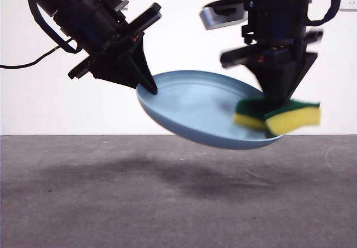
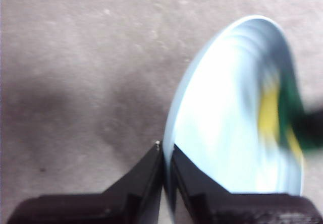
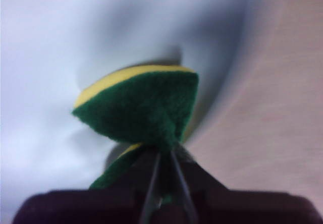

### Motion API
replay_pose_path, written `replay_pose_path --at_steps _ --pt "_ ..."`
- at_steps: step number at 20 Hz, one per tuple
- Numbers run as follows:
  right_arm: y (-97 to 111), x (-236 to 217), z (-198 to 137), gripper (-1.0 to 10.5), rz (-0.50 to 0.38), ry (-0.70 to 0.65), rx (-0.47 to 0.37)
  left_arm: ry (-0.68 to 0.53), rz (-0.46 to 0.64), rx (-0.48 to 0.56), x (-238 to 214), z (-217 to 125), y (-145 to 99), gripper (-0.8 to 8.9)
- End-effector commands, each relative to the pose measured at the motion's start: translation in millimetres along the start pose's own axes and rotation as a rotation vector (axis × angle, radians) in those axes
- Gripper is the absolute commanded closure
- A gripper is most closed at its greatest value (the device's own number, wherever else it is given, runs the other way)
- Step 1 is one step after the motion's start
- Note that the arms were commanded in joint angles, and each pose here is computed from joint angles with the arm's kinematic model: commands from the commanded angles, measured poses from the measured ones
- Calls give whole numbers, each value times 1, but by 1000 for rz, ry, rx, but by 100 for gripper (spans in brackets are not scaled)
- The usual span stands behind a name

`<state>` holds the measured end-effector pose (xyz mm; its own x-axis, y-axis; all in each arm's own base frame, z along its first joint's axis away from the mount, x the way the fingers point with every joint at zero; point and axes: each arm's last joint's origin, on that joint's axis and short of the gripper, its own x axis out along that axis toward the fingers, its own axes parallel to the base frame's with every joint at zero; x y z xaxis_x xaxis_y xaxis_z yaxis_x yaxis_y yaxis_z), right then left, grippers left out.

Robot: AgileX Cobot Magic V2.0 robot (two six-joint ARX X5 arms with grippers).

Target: Pick up the plate,pick up the cloth,clean the plate with the cloth

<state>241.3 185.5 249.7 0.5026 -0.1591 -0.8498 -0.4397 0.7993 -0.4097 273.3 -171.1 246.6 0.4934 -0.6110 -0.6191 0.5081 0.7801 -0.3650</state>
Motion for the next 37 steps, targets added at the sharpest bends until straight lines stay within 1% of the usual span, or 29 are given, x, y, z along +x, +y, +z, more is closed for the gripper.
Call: replay_pose_path --at_steps 1,2,4,6,7,8,9,10,11,13,14,15,16,17,19,23,26,30,31,32,33,34,37 --pt "-3 7 11 963 -81 -97 89 4 -58 -4 -1 1 -3 822" --pt "-3 7 17 963 -31 -148 117 5 -69 -3 -1 1 -4 822" --pt "-1 6 26 963 130 -239 150 -1 -80 2 -1 2 -5 822" --pt "5 2 33 963 414 -312 136 -14 -74 3 -1 3 -4 821" --pt "8 1 33 963 533 -314 115 -23 -68 -1 -2 4 -2 821" --pt "12 -1 31 963 632 -296 93 -34 -60 -7 -3 6 2 822" --pt "15 -2 28 963 692 -258 70 -43 -51 -14 -4 8 7 821" --pt "16 -1 23 963 707 -213 53 -52 -41 -20 -5 9 10 821" --pt "16 1 17 963 679 -152 30 -61 -25 -27 -7 10 15 822" --pt "12 3 8 963 534 -62 20 -78 69 -22 -10 12 28 821" --pt "7 1 4 963 428 -43 23 -75 141 -2 -12 11 33 821" --pt "4 -3 3 963 359 -54 31 -66 218 19 -12 10 39 822" --pt "0 -9 2 963 324 -77 43 -51 286 49 -13 9 43 821" --pt "-4 -15 2 963 321 -108 53 -33 339 72 -12 7 48 821" --pt "-9 -27 1 963 322 -162 72 -13 392 74 -8 5 58 822" --pt "-18 -44 -3 963 323 -227 97 27 423 43 1 0 75 821" --pt "-27 -63 -10 963 324 -295 117 101 448 6 16 -10 93 821" --pt "-36 -70 -12 963 313 -340 147 221 459 -27 31 -26 105 799" --pt "-39 -69 -11 963 308 -347 160 253 461 -34 32 -30 106 720" --pt "-43 -67 -8 963 300 -360 178 278 462 -39 31 -32 105 574" --pt "-45 -65 -6 963 295 -374 192 286 463 -41 31 -33 105 489" --pt "-49 -63 -3 963 287 -397 213 286 465 -51 30 -33 105 464" --pt "-58 -56 5 963 275 -441 289 256 465 -56 23 -28 100 465"
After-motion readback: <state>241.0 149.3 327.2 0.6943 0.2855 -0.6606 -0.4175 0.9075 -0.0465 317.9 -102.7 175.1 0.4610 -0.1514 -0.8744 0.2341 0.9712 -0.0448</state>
